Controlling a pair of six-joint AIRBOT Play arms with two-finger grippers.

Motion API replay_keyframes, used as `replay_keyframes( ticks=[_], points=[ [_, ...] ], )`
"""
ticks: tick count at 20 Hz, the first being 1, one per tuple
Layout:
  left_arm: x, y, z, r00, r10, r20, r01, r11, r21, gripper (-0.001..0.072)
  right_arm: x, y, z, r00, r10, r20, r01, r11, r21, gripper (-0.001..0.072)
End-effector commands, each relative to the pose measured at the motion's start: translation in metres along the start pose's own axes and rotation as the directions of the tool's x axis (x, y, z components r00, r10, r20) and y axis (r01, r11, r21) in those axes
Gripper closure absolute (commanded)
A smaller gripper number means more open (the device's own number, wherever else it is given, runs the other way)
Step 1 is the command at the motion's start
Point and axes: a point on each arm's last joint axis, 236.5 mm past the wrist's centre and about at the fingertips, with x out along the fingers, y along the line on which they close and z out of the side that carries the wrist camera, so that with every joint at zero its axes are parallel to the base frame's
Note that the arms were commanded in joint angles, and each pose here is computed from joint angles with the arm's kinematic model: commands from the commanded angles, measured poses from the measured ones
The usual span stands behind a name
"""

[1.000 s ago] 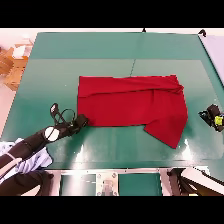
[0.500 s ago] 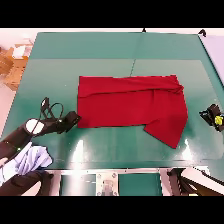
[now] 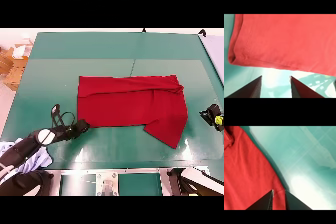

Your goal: Fold the shirts.

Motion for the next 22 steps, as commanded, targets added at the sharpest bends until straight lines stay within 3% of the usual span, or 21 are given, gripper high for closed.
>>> replay_keyframes(
  ticks=[1, 9, 11, 14, 15, 20, 22],
  points=[
    [0.013, 0.006, -0.013, 1.000, 0.024, -0.016, -0.024, 0.999, -0.022, 0.0279, 0.000, -0.001, 0.003, 1.000, -0.004, 0.015, 0.004, 1.000, 0.001, 0.0521],
    [0.037, 0.016, 0.029, 0.988, 0.044, 0.147, -0.023, 0.989, -0.144, 0.0293, 0.000, -0.001, 0.009, 0.999, -0.005, 0.040, 0.004, 1.000, 0.008, 0.0521],
    [0.043, 0.010, 0.033, 0.988, 0.044, 0.149, -0.023, 0.990, -0.140, 0.0500, 0.000, -0.002, 0.011, 0.999, -0.008, 0.048, 0.008, 1.000, 0.008, 0.0520],
    [0.046, 0.007, 0.032, 0.990, 0.046, 0.134, -0.029, 0.991, -0.131, 0.0537, 0.000, -0.002, 0.012, 0.999, -0.009, 0.052, 0.009, 1.000, 0.008, 0.0424],
    [0.045, 0.009, 0.029, 0.991, 0.053, 0.119, -0.040, 0.993, -0.113, 0.0692, 0.000, -0.002, 0.012, 0.999, -0.010, 0.052, 0.009, 1.000, 0.008, 0.0424],
    [0.034, 0.004, 0.014, 0.997, 0.055, 0.057, -0.058, 0.996, 0.060, 0.0685, 0.000, -0.007, 0.005, 0.999, -0.027, 0.020, 0.027, 1.000, -0.011, 0.0424],
    [0.022, 0.012, 0.025, 0.996, 0.075, 0.054, -0.078, 0.995, 0.056, 0.0685, 0.000, -0.006, 0.002, 1.000, -0.024, 0.011, 0.024, 1.000, -0.011, 0.0424]
  ],
)
